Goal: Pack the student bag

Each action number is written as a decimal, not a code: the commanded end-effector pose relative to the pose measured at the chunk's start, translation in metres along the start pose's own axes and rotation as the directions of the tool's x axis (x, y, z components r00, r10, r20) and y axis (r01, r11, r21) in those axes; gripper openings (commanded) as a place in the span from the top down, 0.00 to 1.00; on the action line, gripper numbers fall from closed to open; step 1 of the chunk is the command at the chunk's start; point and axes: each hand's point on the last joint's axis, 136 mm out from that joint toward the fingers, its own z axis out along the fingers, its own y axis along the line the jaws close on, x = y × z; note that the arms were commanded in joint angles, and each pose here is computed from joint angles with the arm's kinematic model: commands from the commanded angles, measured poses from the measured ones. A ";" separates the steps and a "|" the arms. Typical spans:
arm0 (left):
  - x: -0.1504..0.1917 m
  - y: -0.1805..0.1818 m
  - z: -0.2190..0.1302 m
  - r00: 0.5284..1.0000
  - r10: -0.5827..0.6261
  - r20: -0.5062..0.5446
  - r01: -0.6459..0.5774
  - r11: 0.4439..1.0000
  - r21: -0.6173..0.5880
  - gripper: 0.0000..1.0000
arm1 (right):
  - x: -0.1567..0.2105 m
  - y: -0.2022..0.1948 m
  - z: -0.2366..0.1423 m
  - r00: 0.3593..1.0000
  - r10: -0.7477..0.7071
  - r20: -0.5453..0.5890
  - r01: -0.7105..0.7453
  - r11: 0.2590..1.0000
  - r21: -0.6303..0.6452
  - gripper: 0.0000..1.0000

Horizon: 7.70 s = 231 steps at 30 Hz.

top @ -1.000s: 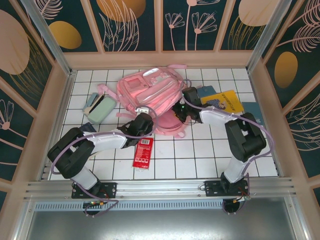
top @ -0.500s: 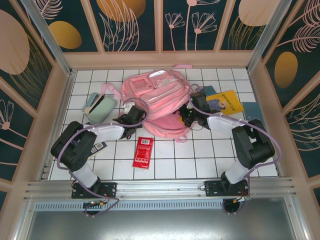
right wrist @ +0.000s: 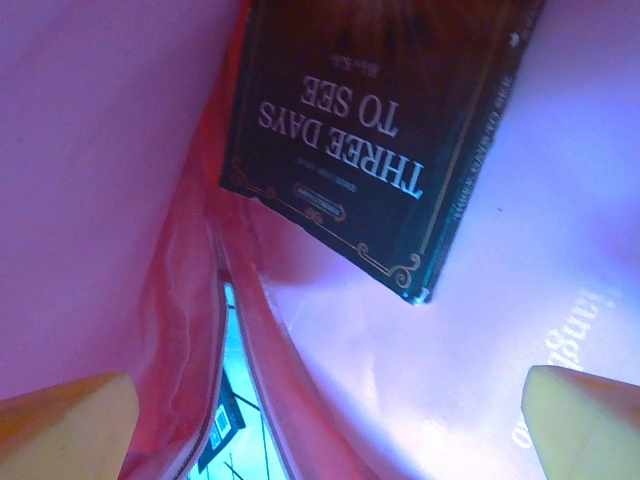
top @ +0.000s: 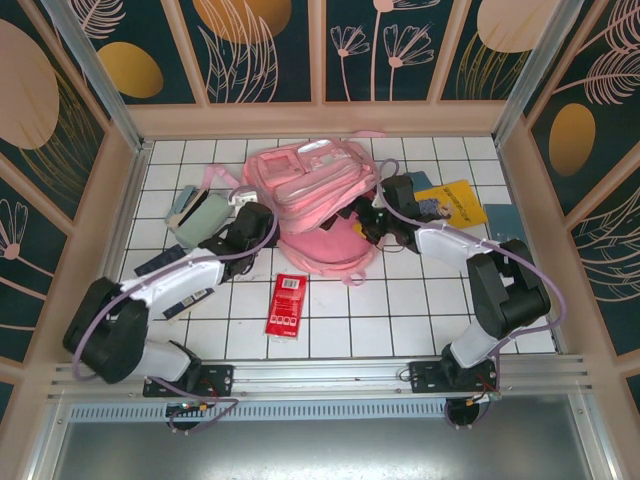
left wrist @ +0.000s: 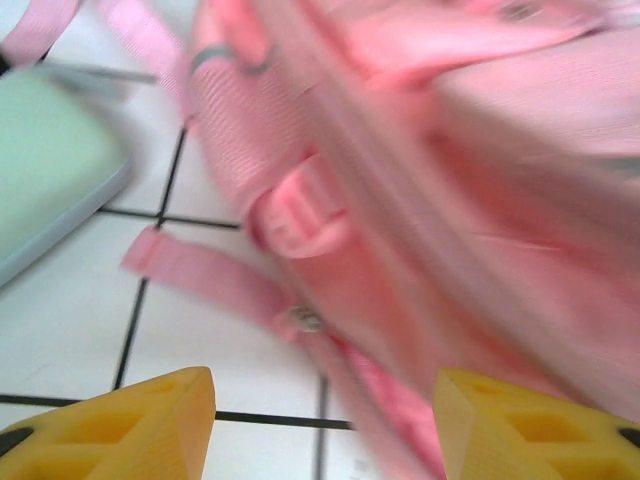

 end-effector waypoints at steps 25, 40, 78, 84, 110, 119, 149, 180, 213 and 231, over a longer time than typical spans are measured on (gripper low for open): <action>-0.062 -0.087 -0.015 0.891 0.387 0.238 -0.328 0.910 -0.254 0.49 | -0.019 0.050 -0.001 0.994 -0.105 0.037 0.108 0.991 -0.085 0.01; -0.067 -0.063 -0.019 0.933 0.279 0.229 -0.235 0.951 -0.200 0.68 | 0.022 0.020 -0.055 0.985 -0.137 0.110 0.145 0.987 -0.068 0.01; 0.037 0.216 -0.071 0.748 -0.601 0.280 0.659 0.629 -0.413 0.01 | 0.129 0.132 0.081 0.798 -0.601 -0.034 0.581 0.784 -0.217 0.01; 0.055 0.266 -0.076 0.672 -0.625 0.396 0.730 0.471 -0.496 0.01 | 0.146 0.142 0.122 0.778 -0.622 -0.088 0.588 0.771 -0.245 0.01; 0.081 0.271 -0.015 0.627 -0.751 0.210 0.764 0.539 -0.355 0.08 | 0.178 0.144 0.215 0.731 -0.651 -0.204 0.598 0.755 -0.268 0.02; 0.088 0.260 -0.015 0.613 -0.773 0.163 0.773 0.545 -0.323 0.12 | 0.197 0.145 0.259 0.704 -0.668 -0.241 0.611 0.743 -0.274 0.26; 0.097 0.228 -0.015 0.576 -0.815 0.056 0.810 0.560 -0.176 0.19 | 0.259 0.175 0.263 0.621 -0.695 -0.363 0.657 0.714 -0.243 0.46; 0.095 0.202 -0.010 0.633 -0.774 -0.018 0.763 0.627 -0.158 0.18 | 0.168 0.163 0.132 0.590 -0.618 -0.520 0.719 0.695 -0.010 0.34; 0.100 0.197 0.000 0.687 -0.722 -0.080 0.702 0.688 -0.182 0.18 | 0.182 0.117 0.212 0.686 -0.668 -0.287 0.676 0.732 -0.089 0.29; 0.100 0.192 0.002 0.692 -0.714 -0.106 0.695 0.698 -0.170 0.18 | 0.185 0.081 0.251 0.640 -0.686 -0.347 0.724 0.689 -0.028 0.28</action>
